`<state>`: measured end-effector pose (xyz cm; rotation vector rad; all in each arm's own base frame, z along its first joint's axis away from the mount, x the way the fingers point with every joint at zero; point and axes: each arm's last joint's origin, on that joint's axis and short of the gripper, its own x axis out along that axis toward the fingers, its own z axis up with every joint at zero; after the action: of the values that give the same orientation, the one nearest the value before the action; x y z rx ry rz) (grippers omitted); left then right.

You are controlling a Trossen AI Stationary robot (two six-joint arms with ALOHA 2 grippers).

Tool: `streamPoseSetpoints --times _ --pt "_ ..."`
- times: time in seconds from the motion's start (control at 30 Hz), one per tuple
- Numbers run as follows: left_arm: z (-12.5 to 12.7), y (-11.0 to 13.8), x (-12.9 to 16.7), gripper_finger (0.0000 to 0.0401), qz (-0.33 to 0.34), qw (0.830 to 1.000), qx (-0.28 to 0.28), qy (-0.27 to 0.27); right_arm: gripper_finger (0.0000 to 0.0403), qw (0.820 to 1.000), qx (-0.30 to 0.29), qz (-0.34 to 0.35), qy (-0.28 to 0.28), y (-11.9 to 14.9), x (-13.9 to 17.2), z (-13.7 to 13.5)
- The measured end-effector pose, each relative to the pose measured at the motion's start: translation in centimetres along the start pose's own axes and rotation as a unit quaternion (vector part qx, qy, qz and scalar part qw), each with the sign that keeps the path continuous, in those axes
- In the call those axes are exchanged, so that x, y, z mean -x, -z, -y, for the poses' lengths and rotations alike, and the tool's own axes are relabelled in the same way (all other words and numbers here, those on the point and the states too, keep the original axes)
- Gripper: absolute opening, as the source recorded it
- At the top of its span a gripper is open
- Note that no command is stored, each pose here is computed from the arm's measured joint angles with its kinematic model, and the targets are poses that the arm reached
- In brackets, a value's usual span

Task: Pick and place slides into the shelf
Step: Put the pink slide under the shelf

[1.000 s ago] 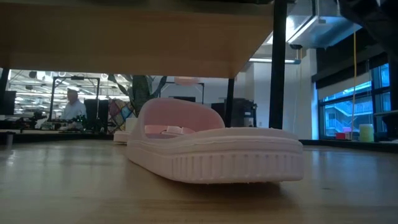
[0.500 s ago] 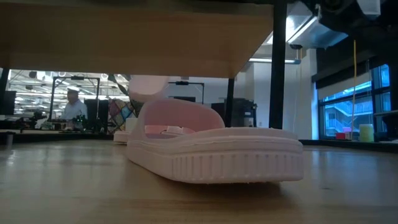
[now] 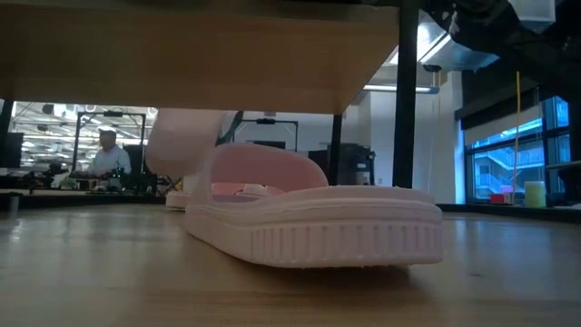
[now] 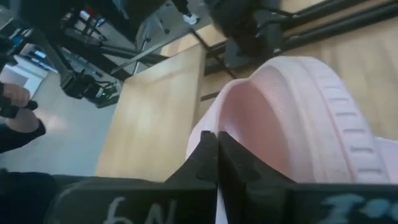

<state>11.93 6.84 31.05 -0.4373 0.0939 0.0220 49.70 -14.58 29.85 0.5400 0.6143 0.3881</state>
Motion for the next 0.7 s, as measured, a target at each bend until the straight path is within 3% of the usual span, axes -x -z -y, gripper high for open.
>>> streamPoseSetpoints --times 0.23,0.7 --pt "0.0 0.0 0.0 0.0200 -0.002 1.000 0.001 0.003 0.0002 1.000 0.007 -0.005 -0.023 0.5 -2.3 -0.6" --pt "-0.1 0.6 0.0 0.0200 -0.030 0.999 0.021 0.004 0.0002 0.998 -0.016 -0.043 -0.035 3.1 -6.8 1.5"
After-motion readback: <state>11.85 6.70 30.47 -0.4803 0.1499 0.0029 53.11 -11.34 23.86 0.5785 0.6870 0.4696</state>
